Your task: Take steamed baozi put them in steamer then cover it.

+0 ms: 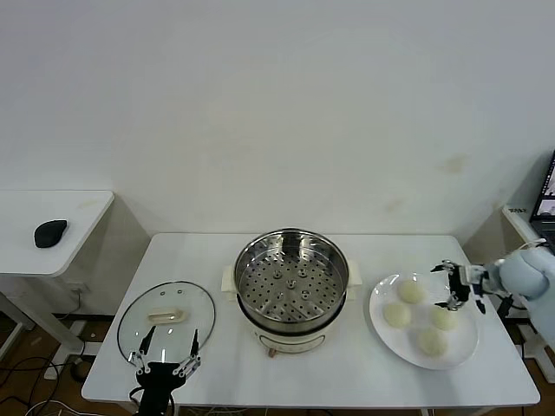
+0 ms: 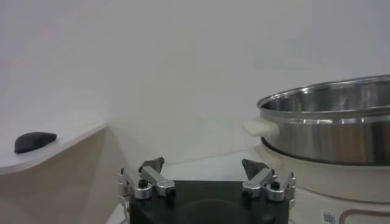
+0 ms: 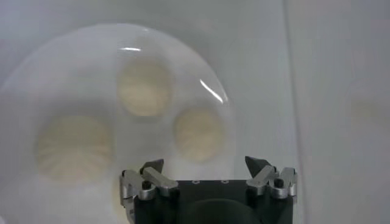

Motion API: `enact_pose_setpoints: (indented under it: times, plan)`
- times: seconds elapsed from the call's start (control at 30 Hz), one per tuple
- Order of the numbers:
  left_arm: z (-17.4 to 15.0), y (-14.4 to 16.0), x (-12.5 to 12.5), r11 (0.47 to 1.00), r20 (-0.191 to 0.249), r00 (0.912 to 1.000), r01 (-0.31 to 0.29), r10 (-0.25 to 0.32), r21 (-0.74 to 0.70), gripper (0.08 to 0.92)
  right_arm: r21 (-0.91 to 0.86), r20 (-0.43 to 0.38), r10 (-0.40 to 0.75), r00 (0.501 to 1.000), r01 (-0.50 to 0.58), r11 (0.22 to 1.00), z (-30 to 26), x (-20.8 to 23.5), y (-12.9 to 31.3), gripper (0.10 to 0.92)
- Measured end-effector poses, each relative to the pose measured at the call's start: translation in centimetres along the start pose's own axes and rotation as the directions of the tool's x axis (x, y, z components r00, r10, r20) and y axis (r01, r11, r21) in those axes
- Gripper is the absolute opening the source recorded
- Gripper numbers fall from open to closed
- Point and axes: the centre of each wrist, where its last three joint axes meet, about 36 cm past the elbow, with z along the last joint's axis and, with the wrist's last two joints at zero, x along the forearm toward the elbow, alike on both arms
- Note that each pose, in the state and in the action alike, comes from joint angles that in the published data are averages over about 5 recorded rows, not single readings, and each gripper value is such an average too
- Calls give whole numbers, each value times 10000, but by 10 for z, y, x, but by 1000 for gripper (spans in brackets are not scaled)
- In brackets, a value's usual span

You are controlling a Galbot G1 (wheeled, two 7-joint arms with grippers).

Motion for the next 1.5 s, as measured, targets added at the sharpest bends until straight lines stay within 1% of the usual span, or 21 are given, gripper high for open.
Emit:
enact_pose_setpoints:
  times: [0.2,0.33,0.73,0.83,1.2,1.37,1.5]
  plan:
    - [0,1,0,9999,15,10000,60,-60,-96,823,212,-280,-832,9961,838,9963,-16,-27,-17,823]
    - [0,2,0,9999,5,10000,86,-86,-133,823,280,-457,-1189,9918,1203,9923,-25,-40,-24,823]
    - [0,5,-1,9996,27,9998,194,-194,-200,823,184,-888,-1625,9827,1647,9862,-39,-63,-32,820]
    - [0,5,-1,9996,46,9998,215,-214,-199,823,135,-938,-1665,9816,1684,9856,-41,-67,-33,791]
    - [-1,3,-1,9995,95,9996,278,-277,-141,823,72,-1073,-1603,9812,1620,9868,-44,-67,-37,616]
    - [-3,3,0,9994,139,9994,318,-317,-114,823,124,-1063,-1525,9826,1547,9879,-46,-62,-40,575]
    - [-3,2,0,9994,138,9994,326,-325,-85,823,201,-1062,-1441,9838,1470,9889,-46,-52,-43,561]
